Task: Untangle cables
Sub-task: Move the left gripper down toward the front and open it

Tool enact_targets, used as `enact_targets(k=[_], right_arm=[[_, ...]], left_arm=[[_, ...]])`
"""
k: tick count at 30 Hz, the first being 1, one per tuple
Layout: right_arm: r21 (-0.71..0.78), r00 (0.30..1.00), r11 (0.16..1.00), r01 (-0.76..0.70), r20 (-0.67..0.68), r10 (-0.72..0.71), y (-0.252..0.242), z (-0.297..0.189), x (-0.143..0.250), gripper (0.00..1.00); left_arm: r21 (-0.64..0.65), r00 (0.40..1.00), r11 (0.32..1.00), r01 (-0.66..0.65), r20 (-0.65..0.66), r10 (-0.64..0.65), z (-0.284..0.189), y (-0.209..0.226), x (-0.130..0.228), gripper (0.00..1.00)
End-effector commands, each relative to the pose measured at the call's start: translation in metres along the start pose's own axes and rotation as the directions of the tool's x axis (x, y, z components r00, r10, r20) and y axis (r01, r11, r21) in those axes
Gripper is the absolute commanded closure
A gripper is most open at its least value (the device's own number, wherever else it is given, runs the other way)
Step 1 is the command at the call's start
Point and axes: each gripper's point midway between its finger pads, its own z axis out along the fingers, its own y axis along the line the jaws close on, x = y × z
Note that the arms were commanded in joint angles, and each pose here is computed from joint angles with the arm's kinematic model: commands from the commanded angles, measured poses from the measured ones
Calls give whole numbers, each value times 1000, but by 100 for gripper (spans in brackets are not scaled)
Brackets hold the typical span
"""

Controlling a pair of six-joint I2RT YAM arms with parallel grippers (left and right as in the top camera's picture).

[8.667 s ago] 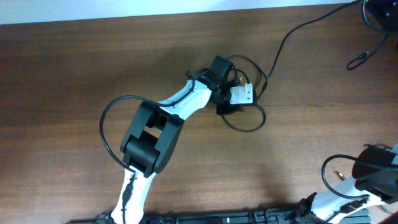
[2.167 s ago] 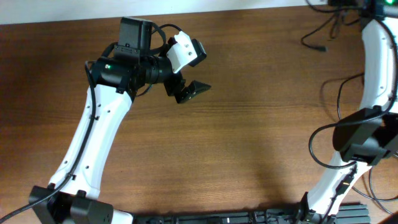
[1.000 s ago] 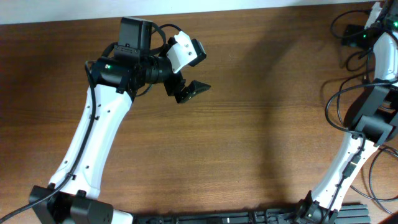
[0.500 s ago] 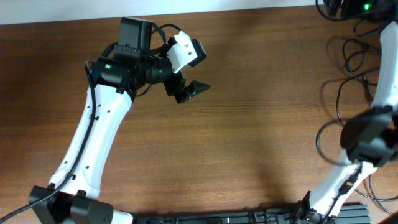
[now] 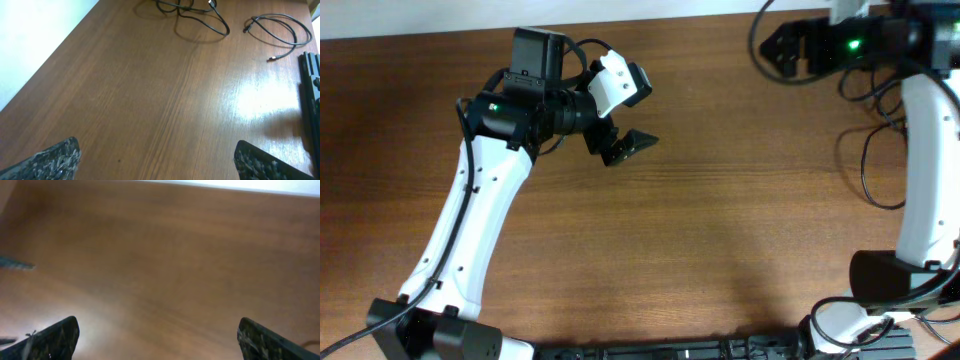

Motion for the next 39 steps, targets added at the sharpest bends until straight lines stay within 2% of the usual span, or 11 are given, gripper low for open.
enact_targets(k=[1, 9, 32, 35, 39], right_arm=[[-49, 998, 997, 58, -25, -59, 30, 6, 4, 1], [-92, 993, 991, 97, -55, -102, 56, 13, 11, 1], [-92, 993, 991, 98, -55, -103, 55, 13, 11, 1], [-92, 993, 991, 98, -55, -103, 55, 13, 11, 1], [-92, 993, 991, 98, -55, -103, 55, 13, 11, 1]], left_arm=[[-8, 1000, 1000, -7, 11, 7, -5, -1, -4, 1], [-8, 1000, 1000, -7, 11, 7, -5, -1, -4, 1], [-7, 1000, 1000, -5, 9, 5, -5, -2, -4, 1], [-17, 999, 1000, 18, -32, -18, -7, -3, 5, 1], [-64, 986, 996, 66, -150, -75, -25, -15, 25, 1]])
